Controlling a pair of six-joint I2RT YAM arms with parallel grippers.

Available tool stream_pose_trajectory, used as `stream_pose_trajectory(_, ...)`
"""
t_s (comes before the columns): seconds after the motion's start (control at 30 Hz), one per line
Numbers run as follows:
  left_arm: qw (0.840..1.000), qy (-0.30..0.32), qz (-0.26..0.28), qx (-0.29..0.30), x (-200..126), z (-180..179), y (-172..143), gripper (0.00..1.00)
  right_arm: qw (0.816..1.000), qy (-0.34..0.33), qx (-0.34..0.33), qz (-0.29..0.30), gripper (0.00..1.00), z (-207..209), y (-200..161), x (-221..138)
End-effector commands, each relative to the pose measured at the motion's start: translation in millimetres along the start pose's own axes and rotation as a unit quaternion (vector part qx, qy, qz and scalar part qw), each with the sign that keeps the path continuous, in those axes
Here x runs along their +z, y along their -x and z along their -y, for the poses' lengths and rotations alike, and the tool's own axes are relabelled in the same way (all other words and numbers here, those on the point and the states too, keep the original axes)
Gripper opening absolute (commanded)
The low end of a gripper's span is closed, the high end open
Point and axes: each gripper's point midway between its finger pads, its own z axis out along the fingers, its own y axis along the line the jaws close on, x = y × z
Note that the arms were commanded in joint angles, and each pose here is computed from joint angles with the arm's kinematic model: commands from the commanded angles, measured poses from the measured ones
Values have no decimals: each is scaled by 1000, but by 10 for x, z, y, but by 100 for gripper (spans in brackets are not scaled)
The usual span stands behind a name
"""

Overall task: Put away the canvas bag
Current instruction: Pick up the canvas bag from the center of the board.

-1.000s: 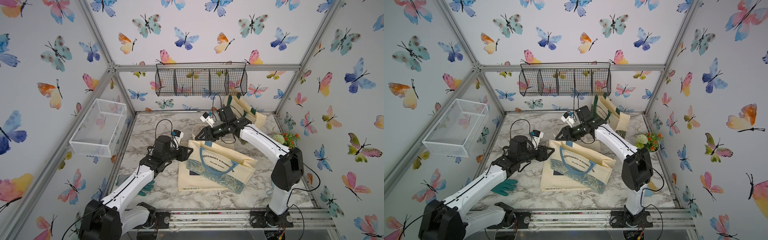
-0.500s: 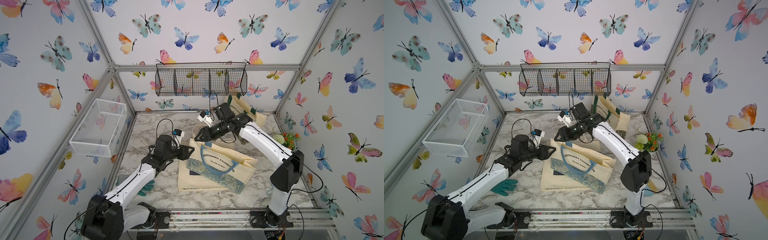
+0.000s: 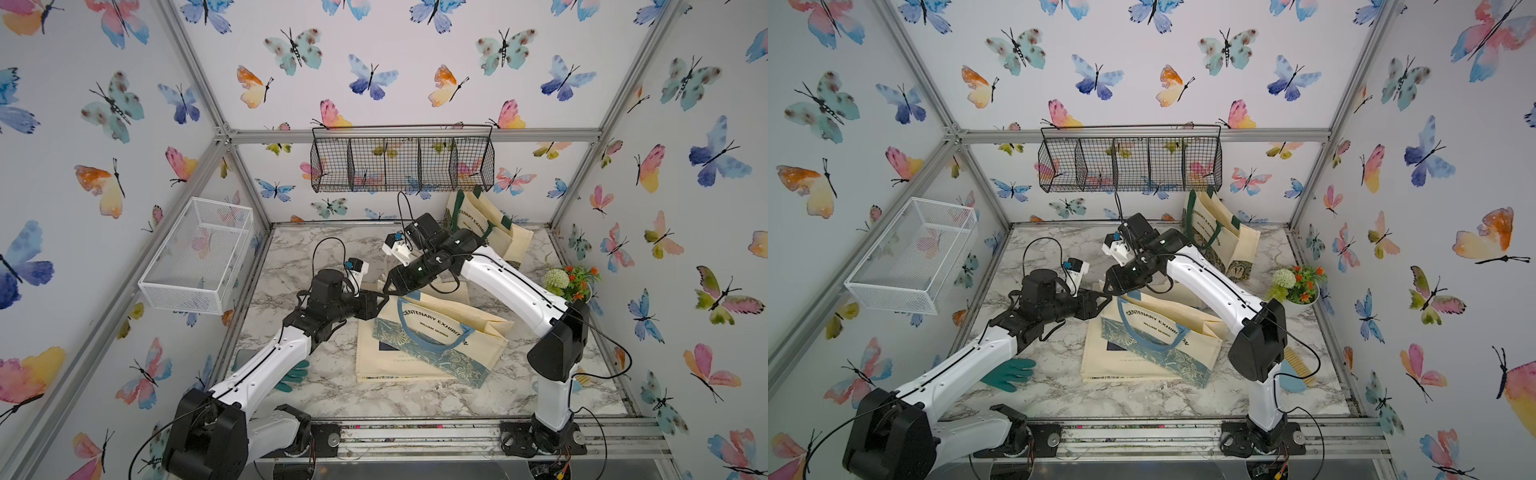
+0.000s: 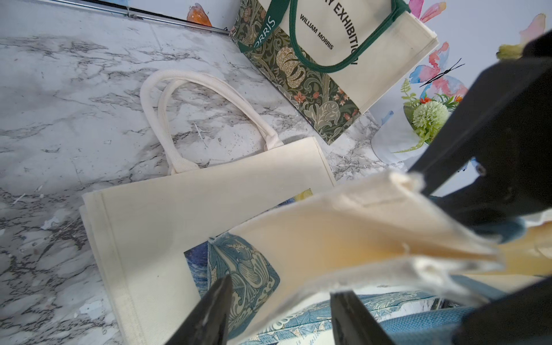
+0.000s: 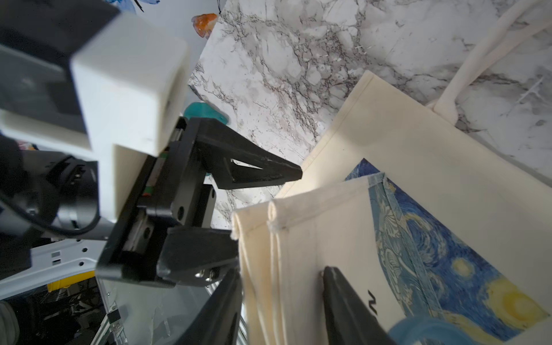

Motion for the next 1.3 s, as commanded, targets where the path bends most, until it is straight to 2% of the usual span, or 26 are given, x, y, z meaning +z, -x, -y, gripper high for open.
stream_pose_trajectory(0.0, 1000, -12, 17, 7, -36, 59, 107, 56, 999, -41, -2, -22, 48, 78, -105, 34)
stream_pose_trajectory(0.23, 1000, -13, 15, 11, -53, 70, 105, 56, 996, -88, -8, -23, 43, 143, -52, -2)
stream_pose_trajectory(0.37, 1000, -12, 18, 12, -83, 73, 102, 56, 995, -96, -10, -26, 36, 152, -34, 15)
stream_pose_trajectory(0.53, 999, -19, 21, 17, -136, 106, 100, 57, 994, -97, -10, -41, 18, 157, -90, 83)
stream_pose_trajectory(0.63, 998, -50, 27, 25, -187, 215, 118, 58, 994, -98, -12, -47, 2, 167, -123, 93)
stream_pose_trajectory(0.73, 994, -87, 60, 39, -307, 381, 192, 57, 993, -111, -26, -26, 2, 161, -55, -49)
stream_pose_trajectory(0.83, 988, -113, 95, 54, -462, 533, 292, 59, 990, -129, -54, 9, 2, 118, 52, -360)
stream_pose_trajectory(0.9, 980, -141, 115, 77, -569, 673, 339, 60, 992, -107, -60, 23, 2, 25, 51, -550)
stream_pose_trajectory(1.0, 953, -214, 147, 155, -817, 1026, 343, 58, 996, -57, -45, 51, 2, -136, -21, -751)
stream_pose_trajectory(1.1, 934, -233, 181, 200, -1034, 1217, 414, 61, 996, 25, -68, 60, 1, -403, -260, -838)
stream_pose_trajectory(1.2, 921, -238, 194, 241, -1155, 1329, 449, 63, 989, 39, -99, 104, 2, -485, -391, -1047)
stream_pose_trajectory(1.27, 918, -233, 188, 261, -1154, 1344, 453, 63, 982, 49, -135, 123, 2, -565, -487, -1201)
